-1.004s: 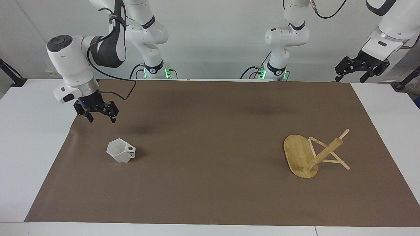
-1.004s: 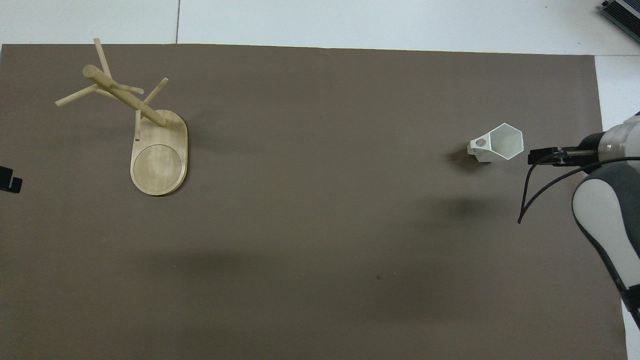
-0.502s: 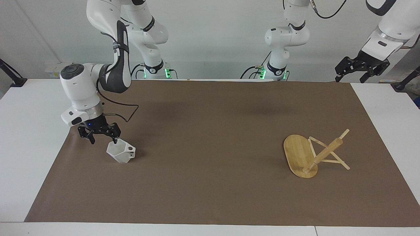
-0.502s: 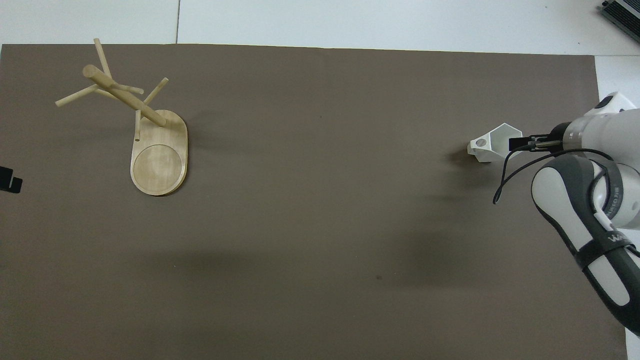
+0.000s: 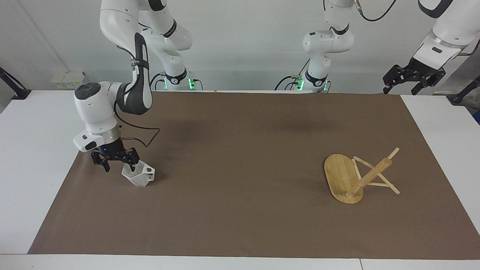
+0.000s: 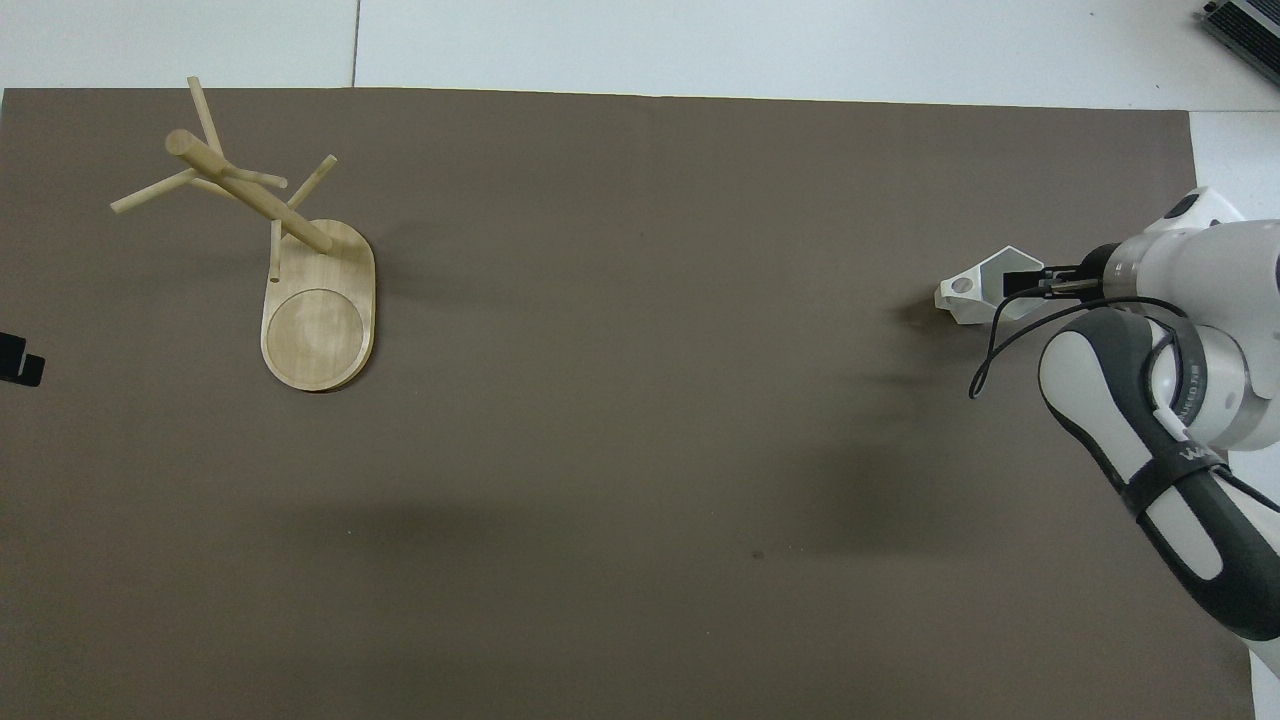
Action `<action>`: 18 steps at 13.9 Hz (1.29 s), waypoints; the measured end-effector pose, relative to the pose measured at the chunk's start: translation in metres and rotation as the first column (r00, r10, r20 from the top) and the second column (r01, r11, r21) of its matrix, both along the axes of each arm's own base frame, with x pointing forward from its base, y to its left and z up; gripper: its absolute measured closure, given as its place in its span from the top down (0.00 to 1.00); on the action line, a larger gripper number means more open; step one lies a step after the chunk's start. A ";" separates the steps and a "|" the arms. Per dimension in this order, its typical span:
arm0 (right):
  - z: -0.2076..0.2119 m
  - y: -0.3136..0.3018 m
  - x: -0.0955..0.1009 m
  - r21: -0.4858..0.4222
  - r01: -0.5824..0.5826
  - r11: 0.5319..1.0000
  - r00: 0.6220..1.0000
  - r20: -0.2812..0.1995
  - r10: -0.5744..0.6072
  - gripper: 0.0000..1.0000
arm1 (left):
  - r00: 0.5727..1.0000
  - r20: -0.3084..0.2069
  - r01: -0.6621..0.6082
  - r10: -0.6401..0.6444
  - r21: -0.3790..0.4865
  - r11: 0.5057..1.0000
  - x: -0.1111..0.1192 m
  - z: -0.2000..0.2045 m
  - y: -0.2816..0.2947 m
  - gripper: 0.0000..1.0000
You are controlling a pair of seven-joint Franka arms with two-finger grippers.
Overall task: Hang cup on rack
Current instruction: 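Close the right gripper on the white cup's handle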
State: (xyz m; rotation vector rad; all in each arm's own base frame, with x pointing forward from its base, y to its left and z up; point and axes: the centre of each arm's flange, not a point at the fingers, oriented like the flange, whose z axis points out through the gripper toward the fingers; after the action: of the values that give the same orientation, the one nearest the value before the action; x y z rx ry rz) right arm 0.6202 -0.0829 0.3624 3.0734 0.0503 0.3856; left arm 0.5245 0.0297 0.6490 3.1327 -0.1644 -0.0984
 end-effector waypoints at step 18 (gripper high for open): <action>-0.002 0.008 -0.001 0.053 0.024 0.998 0.999 -0.028 -0.023 0.04 | 1.000 0.000 0.000 0.000 0.000 1.000 0.000 0.000 0.000 1.00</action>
State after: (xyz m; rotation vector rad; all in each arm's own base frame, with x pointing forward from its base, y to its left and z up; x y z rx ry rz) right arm 0.6194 -0.0752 0.3600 3.1292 0.0048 0.3491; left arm 0.5245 0.0297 0.6490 3.1327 -0.1645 -0.0985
